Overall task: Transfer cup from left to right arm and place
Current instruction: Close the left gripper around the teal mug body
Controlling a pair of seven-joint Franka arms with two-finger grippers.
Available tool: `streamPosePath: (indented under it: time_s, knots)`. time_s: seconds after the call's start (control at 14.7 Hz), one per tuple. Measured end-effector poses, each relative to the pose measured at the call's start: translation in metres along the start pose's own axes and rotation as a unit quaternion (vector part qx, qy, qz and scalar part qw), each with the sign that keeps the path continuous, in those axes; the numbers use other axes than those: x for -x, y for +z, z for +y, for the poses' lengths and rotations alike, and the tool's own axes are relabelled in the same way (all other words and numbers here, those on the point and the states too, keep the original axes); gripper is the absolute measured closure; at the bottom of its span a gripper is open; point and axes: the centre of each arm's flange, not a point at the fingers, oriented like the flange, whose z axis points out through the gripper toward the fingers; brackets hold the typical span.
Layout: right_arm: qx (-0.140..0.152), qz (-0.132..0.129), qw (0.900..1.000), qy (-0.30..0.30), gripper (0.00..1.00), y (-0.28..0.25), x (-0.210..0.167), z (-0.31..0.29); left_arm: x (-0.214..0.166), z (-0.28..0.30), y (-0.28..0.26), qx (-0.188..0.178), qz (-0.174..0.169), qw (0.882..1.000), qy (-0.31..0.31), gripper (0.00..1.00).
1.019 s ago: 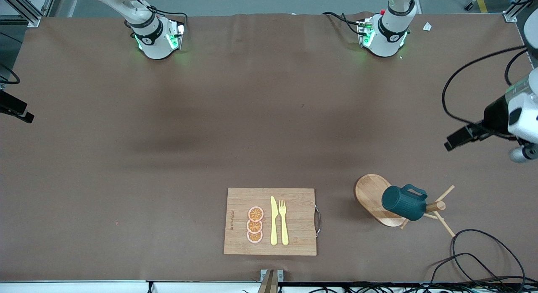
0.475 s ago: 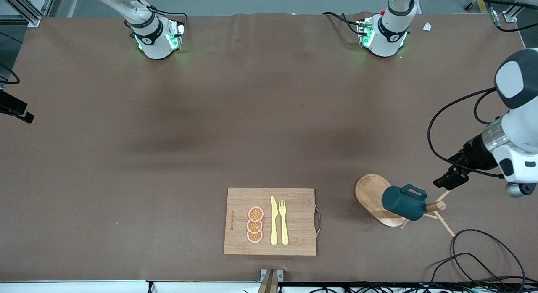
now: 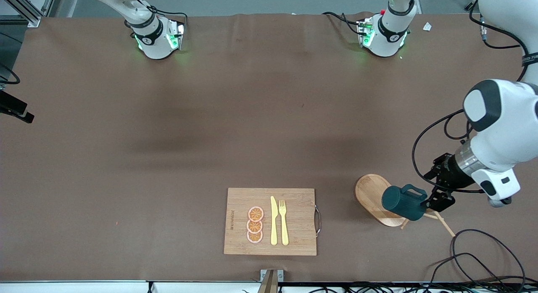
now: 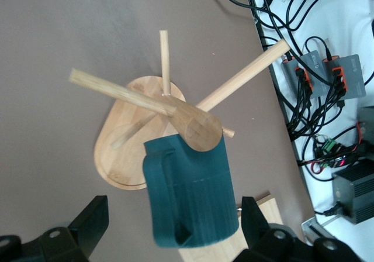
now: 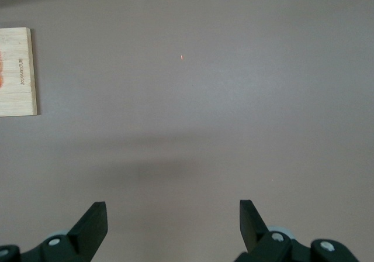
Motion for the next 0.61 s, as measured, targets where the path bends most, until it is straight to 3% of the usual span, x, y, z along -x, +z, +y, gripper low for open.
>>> streamPosePath:
  time_s: [0.2,0.61]
  knots:
    - [0.0,0.0,1.0,0.0,0.0,0.0,0.0,0.0,0.0,-0.007,0.02,0.03,-0.019,0.999,-0.032,0.0]
    - [0.0,0.0,1.0,0.0,0.0,0.0,0.0,0.0,-0.004,-0.014,0.035,0.067,-0.021,0.996,-0.058,0.0]
